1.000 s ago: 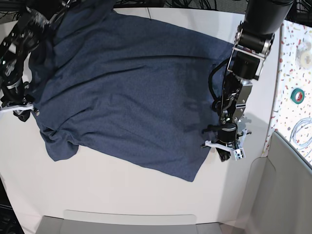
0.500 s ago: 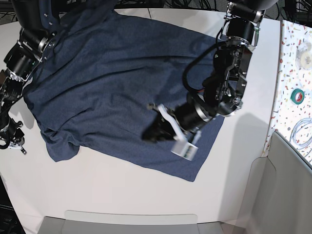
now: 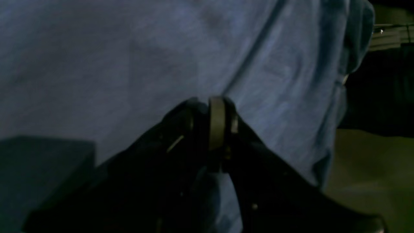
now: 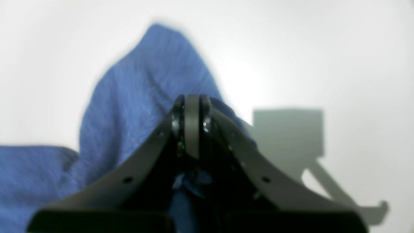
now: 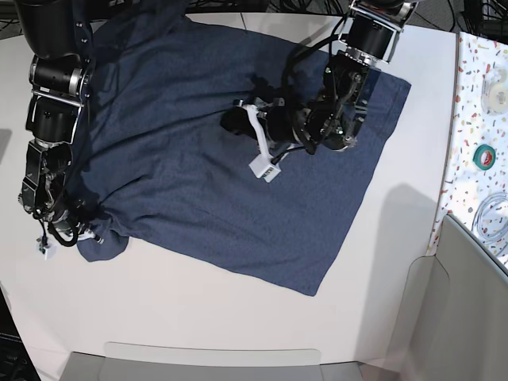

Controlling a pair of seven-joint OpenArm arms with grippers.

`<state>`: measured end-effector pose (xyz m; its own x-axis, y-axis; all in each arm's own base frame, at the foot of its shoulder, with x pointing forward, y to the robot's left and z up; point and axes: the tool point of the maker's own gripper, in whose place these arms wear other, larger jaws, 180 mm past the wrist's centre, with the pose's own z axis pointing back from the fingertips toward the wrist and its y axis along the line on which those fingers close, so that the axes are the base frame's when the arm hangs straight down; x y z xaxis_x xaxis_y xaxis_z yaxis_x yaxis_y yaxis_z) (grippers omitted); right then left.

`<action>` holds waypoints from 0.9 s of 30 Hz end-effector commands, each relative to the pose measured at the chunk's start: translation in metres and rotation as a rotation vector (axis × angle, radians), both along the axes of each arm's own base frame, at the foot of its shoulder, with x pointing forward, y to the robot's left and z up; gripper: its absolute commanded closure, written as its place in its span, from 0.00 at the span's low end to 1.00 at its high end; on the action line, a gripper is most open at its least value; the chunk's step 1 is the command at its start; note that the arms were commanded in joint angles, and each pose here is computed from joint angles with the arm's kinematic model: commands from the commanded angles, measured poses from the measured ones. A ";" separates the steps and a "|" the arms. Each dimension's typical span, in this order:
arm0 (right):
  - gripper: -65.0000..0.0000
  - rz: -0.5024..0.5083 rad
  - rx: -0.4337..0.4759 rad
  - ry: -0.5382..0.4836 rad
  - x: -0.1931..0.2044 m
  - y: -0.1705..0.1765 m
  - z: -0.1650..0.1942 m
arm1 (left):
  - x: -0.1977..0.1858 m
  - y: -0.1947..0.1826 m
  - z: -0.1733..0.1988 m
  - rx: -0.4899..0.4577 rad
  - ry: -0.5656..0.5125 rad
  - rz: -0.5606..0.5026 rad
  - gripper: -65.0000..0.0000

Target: Layout the t-shirt on the table in an organized manner, then fold the t-shirt properly

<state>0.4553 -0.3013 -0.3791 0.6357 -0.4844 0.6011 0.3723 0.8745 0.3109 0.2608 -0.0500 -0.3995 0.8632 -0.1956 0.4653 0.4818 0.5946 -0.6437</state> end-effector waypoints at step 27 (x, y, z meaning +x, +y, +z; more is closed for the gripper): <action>1.00 0.178 -0.599 -0.216 0.131 0.028 0.140 | -0.038 0.106 -0.056 0.152 -0.010 0.183 0.92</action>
